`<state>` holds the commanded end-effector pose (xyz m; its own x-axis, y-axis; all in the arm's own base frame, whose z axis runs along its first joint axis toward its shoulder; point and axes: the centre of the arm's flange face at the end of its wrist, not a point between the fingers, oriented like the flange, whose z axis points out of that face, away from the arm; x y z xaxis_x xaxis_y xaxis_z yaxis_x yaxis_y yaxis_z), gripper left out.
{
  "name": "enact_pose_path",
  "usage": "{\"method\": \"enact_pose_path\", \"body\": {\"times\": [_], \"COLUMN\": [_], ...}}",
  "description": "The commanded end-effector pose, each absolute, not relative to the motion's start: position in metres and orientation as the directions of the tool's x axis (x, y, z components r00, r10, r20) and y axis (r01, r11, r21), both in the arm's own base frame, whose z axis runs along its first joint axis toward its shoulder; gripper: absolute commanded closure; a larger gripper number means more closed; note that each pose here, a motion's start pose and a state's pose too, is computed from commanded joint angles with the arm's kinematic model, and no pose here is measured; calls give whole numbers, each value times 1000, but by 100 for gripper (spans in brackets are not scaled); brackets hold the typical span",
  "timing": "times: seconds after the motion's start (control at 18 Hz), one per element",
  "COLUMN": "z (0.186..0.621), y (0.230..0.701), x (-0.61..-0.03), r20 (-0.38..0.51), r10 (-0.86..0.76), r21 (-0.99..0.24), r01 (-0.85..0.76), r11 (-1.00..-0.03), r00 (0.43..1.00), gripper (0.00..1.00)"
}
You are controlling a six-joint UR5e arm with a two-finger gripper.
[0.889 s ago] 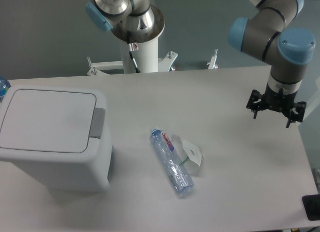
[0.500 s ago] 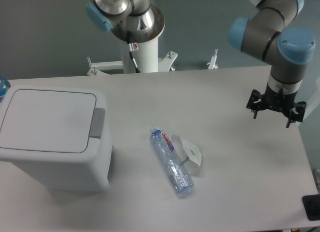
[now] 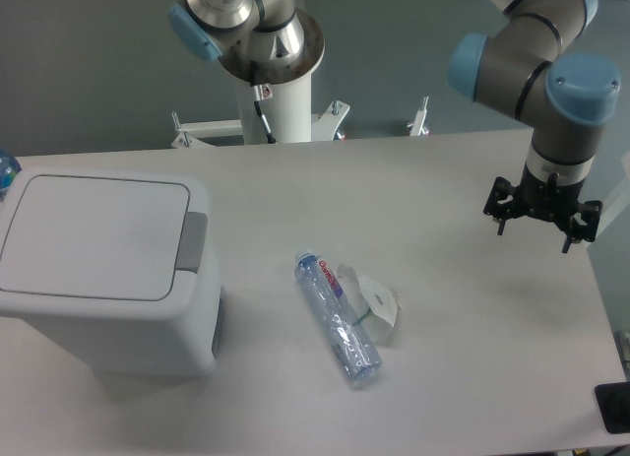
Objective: Open the trash can
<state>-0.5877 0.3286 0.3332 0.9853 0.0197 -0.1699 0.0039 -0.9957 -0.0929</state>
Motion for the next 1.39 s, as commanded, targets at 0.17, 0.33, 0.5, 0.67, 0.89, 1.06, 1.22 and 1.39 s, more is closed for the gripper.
{"method": "enact_pose_path", "body": {"times": [0.17, 0.33, 0.5, 0.67, 0.89, 1.06, 1.22, 1.39], "z": [337, 336, 361, 391, 432, 460, 492, 504], "y": [333, 337, 351, 364, 379, 387, 409, 415], "x": [-583, -578, -559, -534, -511, -492, -453, -428], "r20": [-166, -151, -135, -105, 35, 134, 137, 215], "r10": [15, 75, 180, 268, 443, 496, 439, 389], "r21": [-94, -110, -195, -289, -443, -510, -559, -615], "r01": [-1, 59, 152, 229, 411, 489, 435, 434], "r11": [-996, -992, -969, -930, -797, -708, -706, -658], "r00": [986, 986, 974, 958, 896, 858, 888, 896], "gripper": [0, 0, 0, 0, 0, 0, 0, 0]}}
